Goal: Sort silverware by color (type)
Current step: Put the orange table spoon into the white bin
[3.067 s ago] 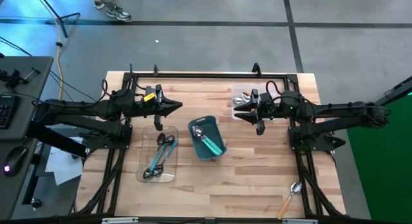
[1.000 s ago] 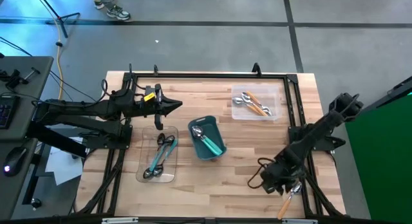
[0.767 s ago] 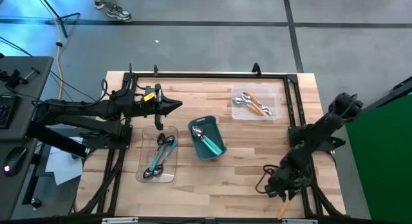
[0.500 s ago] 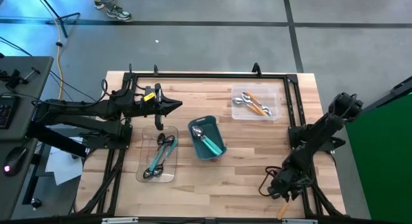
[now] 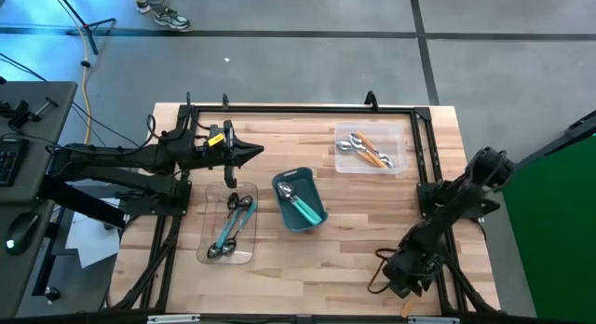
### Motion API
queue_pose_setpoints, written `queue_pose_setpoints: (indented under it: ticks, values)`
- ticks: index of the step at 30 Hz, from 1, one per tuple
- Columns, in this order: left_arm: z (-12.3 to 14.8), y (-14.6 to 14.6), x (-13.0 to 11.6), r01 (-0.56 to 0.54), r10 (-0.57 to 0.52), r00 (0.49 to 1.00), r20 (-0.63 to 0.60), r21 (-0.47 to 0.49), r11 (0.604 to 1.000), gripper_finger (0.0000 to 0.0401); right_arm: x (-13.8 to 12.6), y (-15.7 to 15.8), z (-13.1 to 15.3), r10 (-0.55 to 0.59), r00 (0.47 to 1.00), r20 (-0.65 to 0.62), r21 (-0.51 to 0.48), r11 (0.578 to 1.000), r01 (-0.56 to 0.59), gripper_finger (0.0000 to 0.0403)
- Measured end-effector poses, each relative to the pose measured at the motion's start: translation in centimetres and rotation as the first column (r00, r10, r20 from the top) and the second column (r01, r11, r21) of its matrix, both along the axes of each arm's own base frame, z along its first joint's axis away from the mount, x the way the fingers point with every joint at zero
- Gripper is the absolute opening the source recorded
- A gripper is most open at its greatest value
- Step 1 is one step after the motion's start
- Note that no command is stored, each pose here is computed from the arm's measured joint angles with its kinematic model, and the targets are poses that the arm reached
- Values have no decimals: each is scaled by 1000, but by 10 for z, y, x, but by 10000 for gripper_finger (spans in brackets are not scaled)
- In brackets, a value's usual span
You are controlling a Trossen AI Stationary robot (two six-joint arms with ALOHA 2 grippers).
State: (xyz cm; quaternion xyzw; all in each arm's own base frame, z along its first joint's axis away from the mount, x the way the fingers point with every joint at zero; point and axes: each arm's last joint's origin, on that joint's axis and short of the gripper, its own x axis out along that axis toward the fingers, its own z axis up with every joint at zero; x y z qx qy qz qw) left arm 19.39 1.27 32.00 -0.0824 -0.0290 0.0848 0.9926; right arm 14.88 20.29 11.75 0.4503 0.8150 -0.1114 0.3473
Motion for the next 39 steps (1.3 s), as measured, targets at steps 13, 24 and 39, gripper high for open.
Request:
queue_pose_setpoints:
  ticks: [13,24,39]
  values:
    - [0,0,0,1,-1,1000,4,-16,1000,0,4,5,-18,39,999,15,3,999,-39,38]
    - [0,1,0,-17,17,1000,5,-16,1000,0,11,-2,-19,26,999,40,1,1000,-26,5]
    - [0,0,0,-16,16,1000,5,-18,1000,0,49,-43,-20,-24,979,204,38,999,16,0]
